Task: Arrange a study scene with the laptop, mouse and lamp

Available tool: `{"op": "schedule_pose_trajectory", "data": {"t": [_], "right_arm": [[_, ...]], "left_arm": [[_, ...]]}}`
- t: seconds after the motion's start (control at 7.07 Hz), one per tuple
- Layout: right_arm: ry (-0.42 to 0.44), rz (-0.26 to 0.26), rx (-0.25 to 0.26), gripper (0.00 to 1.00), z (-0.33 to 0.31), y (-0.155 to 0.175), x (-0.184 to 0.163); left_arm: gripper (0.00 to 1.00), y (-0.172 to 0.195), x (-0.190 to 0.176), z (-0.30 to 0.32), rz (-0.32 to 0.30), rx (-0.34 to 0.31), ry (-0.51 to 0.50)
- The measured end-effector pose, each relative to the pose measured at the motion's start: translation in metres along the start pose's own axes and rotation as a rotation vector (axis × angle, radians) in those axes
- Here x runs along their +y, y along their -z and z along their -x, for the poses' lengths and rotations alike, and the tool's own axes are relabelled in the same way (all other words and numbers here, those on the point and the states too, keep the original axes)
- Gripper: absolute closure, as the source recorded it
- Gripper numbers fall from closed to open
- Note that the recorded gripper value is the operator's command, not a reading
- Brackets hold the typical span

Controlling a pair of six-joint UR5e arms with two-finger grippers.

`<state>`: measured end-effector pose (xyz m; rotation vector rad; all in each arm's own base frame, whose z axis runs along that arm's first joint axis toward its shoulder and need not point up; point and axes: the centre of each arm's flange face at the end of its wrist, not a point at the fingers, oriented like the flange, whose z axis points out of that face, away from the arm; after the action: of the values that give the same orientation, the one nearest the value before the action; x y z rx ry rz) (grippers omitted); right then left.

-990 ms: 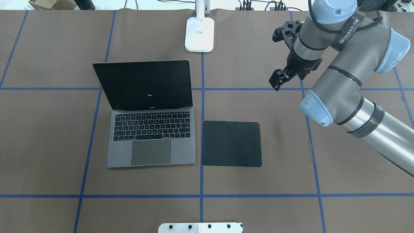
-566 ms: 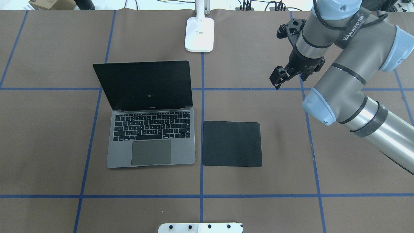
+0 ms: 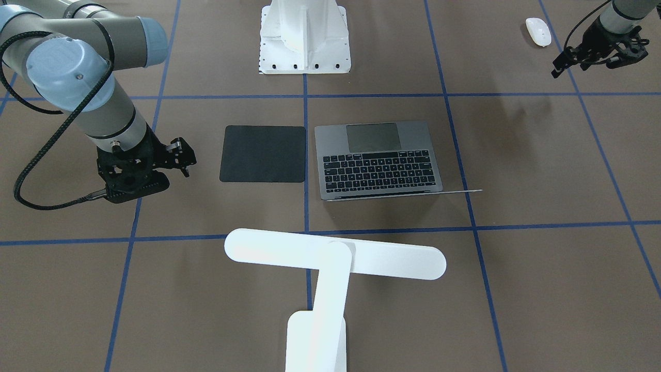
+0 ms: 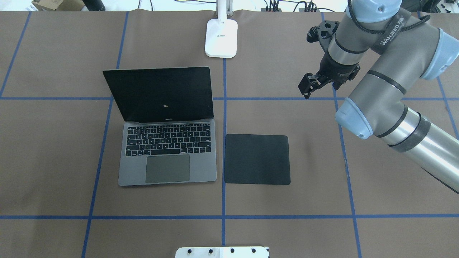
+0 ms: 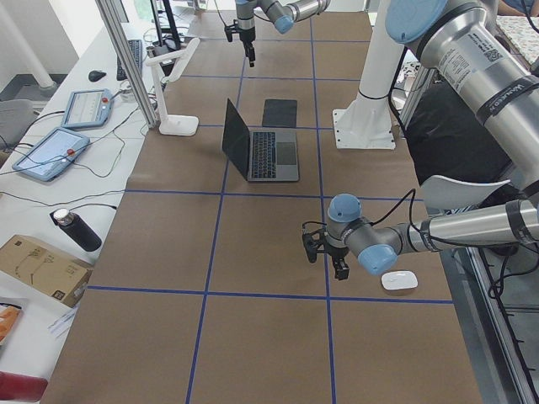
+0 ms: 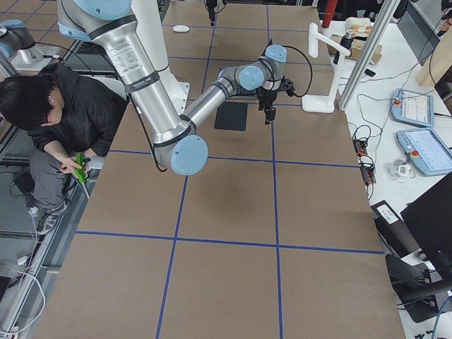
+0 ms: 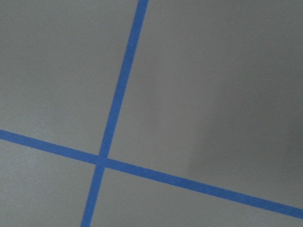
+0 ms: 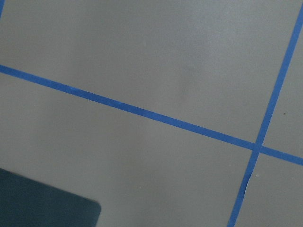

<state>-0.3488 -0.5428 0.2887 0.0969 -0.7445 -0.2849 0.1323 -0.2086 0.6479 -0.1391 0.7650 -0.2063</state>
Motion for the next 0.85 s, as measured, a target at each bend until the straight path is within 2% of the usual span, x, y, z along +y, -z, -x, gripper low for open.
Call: {"op": "schedule_pose_trajectory", "data": {"t": [0.42,0.85], "right_arm": [[-0.017,-0.001,-0.001,0.01,0.000,0.000,0.001],[-0.049,-0.007,-0.011,0.01,0.007,0.004,0.004]], "left_arm": [[0.00,-0.004,0.027,0.011,0.056,-0.010,-0.039],[0.00,0.001,0.042,0.038,0.084,-0.032,-0.050]]}}
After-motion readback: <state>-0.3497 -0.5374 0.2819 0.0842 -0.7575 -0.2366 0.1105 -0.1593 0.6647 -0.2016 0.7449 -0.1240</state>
